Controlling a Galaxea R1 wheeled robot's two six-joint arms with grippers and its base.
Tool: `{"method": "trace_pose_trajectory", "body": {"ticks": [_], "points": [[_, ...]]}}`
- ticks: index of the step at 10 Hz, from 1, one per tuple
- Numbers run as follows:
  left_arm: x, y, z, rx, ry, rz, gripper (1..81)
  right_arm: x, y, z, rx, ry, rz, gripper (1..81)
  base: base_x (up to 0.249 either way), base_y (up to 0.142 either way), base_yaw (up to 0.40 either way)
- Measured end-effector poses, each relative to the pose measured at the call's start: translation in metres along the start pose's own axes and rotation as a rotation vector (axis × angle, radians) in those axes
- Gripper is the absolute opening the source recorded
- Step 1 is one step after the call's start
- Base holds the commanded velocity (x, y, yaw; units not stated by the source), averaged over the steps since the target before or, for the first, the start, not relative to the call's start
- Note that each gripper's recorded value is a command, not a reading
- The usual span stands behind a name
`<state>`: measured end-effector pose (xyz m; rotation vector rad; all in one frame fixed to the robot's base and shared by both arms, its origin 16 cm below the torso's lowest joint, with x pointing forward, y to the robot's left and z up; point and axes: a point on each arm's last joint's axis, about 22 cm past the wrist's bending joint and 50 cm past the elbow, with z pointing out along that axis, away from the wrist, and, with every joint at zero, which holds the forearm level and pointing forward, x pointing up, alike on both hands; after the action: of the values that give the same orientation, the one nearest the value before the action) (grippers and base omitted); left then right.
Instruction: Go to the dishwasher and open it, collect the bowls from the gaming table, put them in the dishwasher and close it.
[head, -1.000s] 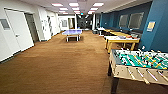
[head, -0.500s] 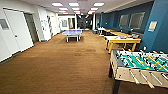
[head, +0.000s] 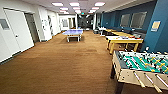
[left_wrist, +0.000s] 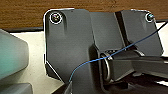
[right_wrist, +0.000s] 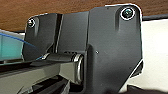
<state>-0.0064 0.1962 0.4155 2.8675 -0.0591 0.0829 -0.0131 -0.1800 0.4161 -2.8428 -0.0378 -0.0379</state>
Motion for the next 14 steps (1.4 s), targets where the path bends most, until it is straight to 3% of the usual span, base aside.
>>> {"method": "trace_pose_trajectory", "body": {"ticks": [2, 3, 5, 7, 8, 14], "points": [[-0.002, 0.015, 0.003, -0.021, -0.002, -0.001, 81.1, -0.005, 0.019, -0.004, -0.026, -0.009, 0.001, 81.1, 0.108, 0.000, 0.000], [-0.004, 0.014, 0.002, -0.020, -0.002, -0.001, 81.1, -0.009, 0.016, -0.004, -0.023, -0.010, 0.002, 81.1, 0.108, 0.000, 0.000], [-0.007, -0.004, -0.001, 0.008, -0.005, 0.000, 81.1, -0.008, -0.007, 0.001, 0.010, -0.007, 0.001, 81.1, 0.111, 0.000, 0.000], [-0.001, -0.003, -0.001, 0.005, 0.001, 0.001, 81.1, -0.001, 0.000, 0.000, 0.002, 0.002, 0.000, 81.1, 0.112, 0.000, 0.000], [0.002, 0.011, 0.002, -0.015, 0.006, 0.001, 81.1, -0.001, 0.012, -0.003, -0.016, 0.001, 0.000, 81.1, 0.113, 0.000, 0.000], [-0.003, 0.005, 0.001, -0.007, -0.001, 0.000, 81.1, -0.001, 0.003, -0.001, -0.005, 0.002, 0.000, 81.1, 0.121, 0.000, 0.000]]}}
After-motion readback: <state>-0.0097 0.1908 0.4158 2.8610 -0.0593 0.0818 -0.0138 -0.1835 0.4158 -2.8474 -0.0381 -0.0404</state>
